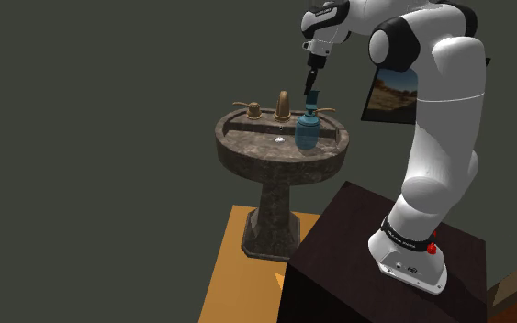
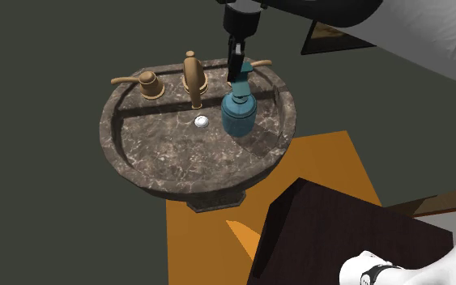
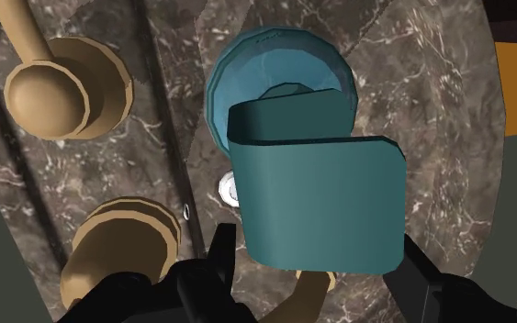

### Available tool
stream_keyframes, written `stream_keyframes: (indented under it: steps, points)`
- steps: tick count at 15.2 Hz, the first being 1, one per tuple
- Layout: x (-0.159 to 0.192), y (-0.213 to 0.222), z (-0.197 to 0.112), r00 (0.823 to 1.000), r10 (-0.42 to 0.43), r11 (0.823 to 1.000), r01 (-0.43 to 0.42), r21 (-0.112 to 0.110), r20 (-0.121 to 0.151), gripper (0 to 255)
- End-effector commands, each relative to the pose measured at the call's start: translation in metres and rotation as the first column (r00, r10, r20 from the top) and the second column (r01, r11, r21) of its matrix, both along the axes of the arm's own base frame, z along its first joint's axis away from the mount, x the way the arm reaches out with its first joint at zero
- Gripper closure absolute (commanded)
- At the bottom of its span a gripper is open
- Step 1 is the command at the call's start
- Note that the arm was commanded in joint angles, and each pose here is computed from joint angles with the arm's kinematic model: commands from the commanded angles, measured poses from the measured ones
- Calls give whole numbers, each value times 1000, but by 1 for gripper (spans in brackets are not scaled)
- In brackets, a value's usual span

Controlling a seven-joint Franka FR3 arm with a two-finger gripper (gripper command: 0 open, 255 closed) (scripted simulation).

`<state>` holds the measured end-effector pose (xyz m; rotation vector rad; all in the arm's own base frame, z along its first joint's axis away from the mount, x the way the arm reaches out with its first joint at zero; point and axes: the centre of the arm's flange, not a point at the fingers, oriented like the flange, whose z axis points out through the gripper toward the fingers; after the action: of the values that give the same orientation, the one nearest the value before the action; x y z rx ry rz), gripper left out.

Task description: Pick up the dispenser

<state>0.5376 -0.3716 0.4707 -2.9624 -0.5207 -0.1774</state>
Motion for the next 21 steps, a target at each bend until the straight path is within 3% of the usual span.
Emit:
stream_keyframes:
  steps: [1, 6, 21]
  points:
    - [0, 0, -1, 1000, 0, 1000, 0, 1, -2, 255]
    - [0, -1, -1, 1000, 0, 1000, 0, 1, -2, 255]
    - [0, -1, 78, 1000, 0, 1000, 0, 1, -2, 255]
